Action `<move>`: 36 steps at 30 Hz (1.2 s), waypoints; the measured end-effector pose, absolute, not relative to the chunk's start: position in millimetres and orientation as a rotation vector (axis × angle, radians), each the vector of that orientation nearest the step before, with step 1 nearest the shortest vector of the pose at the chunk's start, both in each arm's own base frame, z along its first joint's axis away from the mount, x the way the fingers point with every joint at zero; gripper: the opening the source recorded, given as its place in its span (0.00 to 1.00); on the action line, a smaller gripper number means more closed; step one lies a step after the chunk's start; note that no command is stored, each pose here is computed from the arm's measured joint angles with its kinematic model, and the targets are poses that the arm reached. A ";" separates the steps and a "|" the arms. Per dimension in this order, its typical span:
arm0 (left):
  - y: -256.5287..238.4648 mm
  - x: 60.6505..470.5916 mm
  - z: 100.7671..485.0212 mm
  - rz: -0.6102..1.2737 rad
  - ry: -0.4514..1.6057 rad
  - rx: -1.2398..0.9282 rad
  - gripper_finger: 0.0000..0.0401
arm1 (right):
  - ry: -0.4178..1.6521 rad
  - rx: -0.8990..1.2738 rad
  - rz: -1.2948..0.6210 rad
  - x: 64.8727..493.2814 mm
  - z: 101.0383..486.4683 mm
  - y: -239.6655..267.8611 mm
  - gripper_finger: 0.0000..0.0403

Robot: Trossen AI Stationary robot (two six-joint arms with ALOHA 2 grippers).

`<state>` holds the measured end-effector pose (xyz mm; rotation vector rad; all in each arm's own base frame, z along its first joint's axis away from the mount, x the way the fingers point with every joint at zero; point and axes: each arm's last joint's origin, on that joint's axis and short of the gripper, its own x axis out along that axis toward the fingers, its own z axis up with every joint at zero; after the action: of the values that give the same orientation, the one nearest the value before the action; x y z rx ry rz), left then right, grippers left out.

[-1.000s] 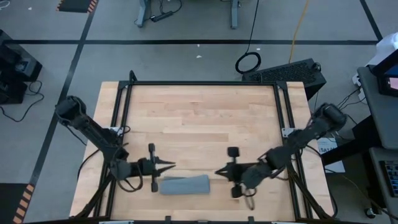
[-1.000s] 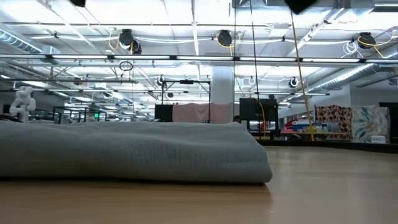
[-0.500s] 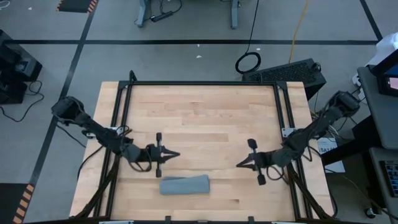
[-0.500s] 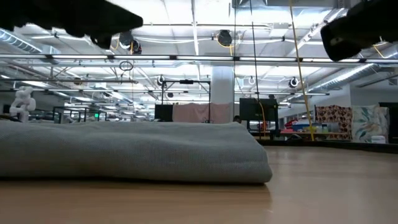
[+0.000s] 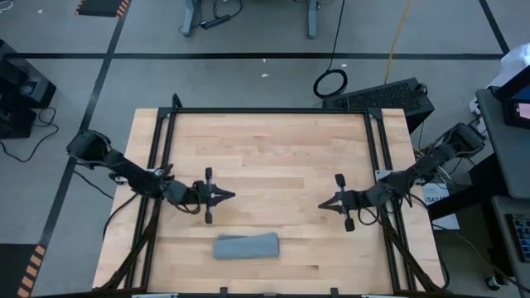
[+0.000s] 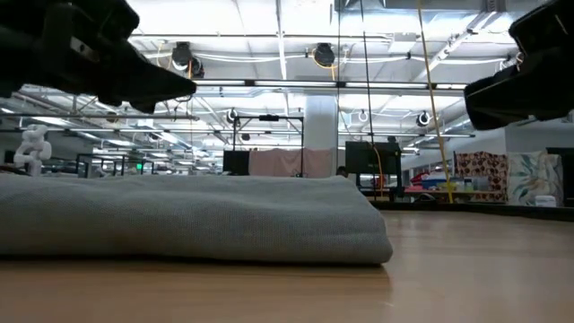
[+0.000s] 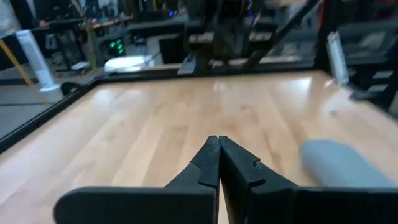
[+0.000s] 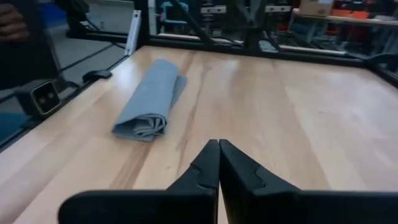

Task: Roll towel
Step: Return to Home Position

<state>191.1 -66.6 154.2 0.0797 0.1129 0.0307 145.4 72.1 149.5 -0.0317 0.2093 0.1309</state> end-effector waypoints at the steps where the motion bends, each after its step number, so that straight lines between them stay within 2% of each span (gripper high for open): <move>1: -63.8 188.9 152.9 0.023 0.098 0.067 0.02 | 0.204 -0.027 0.144 144.7 147.0 69.2 0.00; 16: -45.9 161.5 132.7 0.052 0.072 -0.002 0.02 | 0.174 -0.053 0.072 146.3 139.7 45.9 0.00; 36: -53.0 149.8 139.5 0.031 0.096 0.031 0.02 | 0.177 -0.052 0.063 132.0 147.8 39.8 0.00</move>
<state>149.8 -53.0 139.5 0.0314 0.0956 0.0311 132.0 39.8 147.8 -0.0519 0.1770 0.0628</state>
